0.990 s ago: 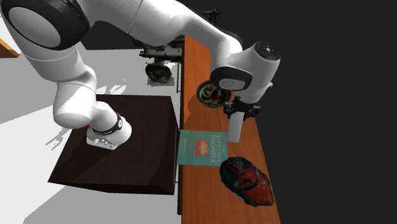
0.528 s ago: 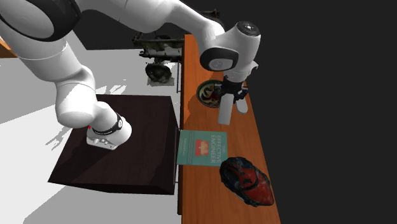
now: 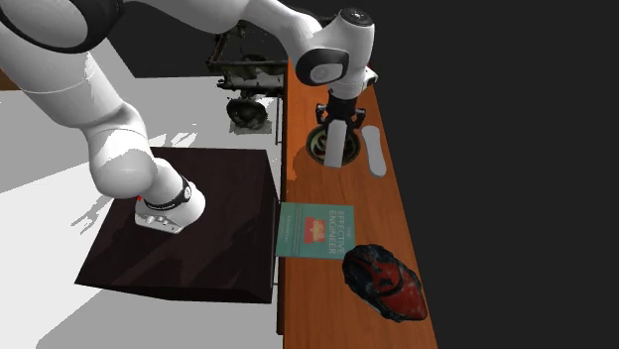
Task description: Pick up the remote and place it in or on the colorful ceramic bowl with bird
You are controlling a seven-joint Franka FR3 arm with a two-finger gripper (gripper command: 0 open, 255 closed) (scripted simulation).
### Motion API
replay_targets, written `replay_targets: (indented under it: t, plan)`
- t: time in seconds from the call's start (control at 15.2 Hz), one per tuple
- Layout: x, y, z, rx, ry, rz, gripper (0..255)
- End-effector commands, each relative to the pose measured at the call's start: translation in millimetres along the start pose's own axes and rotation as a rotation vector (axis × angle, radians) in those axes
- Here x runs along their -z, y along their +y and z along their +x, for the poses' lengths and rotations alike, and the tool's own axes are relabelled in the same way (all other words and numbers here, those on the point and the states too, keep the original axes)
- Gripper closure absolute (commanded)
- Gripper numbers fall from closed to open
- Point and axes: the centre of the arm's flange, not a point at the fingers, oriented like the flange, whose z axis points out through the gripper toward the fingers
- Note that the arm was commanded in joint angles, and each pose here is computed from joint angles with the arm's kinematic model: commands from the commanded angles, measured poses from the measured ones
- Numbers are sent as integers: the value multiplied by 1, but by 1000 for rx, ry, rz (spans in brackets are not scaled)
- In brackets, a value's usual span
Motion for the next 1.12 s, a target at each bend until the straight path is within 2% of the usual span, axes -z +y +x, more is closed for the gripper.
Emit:
replay_targets:
  t: [0.0,0.79,1.06]
  plan:
    - [-4,-7,17,-1,0,-1,255]
    - [-69,-5,17,-1,0,-1,255]
    - [-69,-5,17,-1,0,-1,255]
